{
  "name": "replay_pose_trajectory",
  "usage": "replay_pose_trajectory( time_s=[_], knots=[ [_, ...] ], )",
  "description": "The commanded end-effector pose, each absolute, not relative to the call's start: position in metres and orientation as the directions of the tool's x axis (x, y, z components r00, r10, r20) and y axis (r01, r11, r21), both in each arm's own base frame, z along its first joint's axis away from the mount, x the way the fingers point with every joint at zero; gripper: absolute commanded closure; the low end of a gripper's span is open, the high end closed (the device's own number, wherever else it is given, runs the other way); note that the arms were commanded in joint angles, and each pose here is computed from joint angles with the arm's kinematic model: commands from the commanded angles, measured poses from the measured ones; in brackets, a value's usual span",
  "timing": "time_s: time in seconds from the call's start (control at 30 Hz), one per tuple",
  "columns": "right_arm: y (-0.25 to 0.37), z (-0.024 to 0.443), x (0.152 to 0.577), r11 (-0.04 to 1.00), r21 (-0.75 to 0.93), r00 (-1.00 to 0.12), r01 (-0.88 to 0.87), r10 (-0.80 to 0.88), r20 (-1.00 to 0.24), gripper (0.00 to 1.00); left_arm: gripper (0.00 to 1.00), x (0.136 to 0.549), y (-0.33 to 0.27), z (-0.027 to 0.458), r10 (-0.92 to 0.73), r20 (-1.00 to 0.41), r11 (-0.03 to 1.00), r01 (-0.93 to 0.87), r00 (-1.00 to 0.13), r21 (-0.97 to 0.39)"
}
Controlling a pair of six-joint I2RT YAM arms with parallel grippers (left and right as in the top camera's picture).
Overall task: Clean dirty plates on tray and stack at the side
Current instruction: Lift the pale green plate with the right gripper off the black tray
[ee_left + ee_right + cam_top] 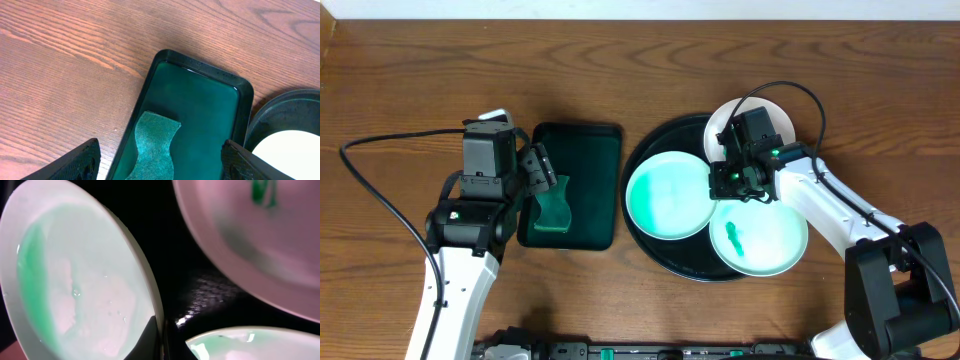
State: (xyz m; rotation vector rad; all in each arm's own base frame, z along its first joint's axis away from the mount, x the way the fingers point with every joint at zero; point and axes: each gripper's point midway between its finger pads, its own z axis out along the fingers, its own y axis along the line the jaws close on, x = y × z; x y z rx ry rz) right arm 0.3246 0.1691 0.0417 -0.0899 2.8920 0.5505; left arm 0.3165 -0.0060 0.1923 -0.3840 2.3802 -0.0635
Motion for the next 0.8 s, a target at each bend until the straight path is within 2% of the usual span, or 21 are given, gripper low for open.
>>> replay_pose_trajectory(
  time_s=[0.0, 0.2, 0.37, 0.57, 0.77],
  knots=[
    [0.182, 0.060, 0.323, 0.875, 0.474, -0.982, -0.095, -0.004, -0.188, 0.99, 0.22, 0.321, -0.002, 0.201, -0.292, -0.669, 0.953, -0.270, -0.683, -0.140],
    [0.179, 0.078, 0.325, 0.859, 0.509, -0.987, -0.051, 0.034, -0.157, 0.99, 0.22, 0.321, -0.002, 0.201, -0.292, -0.669, 0.953, -0.270, -0.683, -0.140],
    [0.178, 0.106, 0.337, 0.885, 0.463, -0.981, -0.039, 0.055, -0.188, 0.99, 0.22, 0.321, -0.002, 0.201, -0.292, -0.669, 0.953, -0.270, -0.684, -0.140],
    [0.202, 0.140, 0.357, 0.907, 0.419, -0.952, -0.051, 0.082, -0.293, 0.99, 0.22, 0.321, -0.002, 0.201, -0.292, -0.669, 0.953, -0.270, -0.683, -0.140],
    [0.238, 0.147, 0.365, 0.921, 0.383, -0.908, -0.072, 0.099, -0.408, 0.99, 0.22, 0.321, -0.002, 0.201, -0.292, -0.669, 0.953, -0.270, -0.684, -0.140]
  ],
)
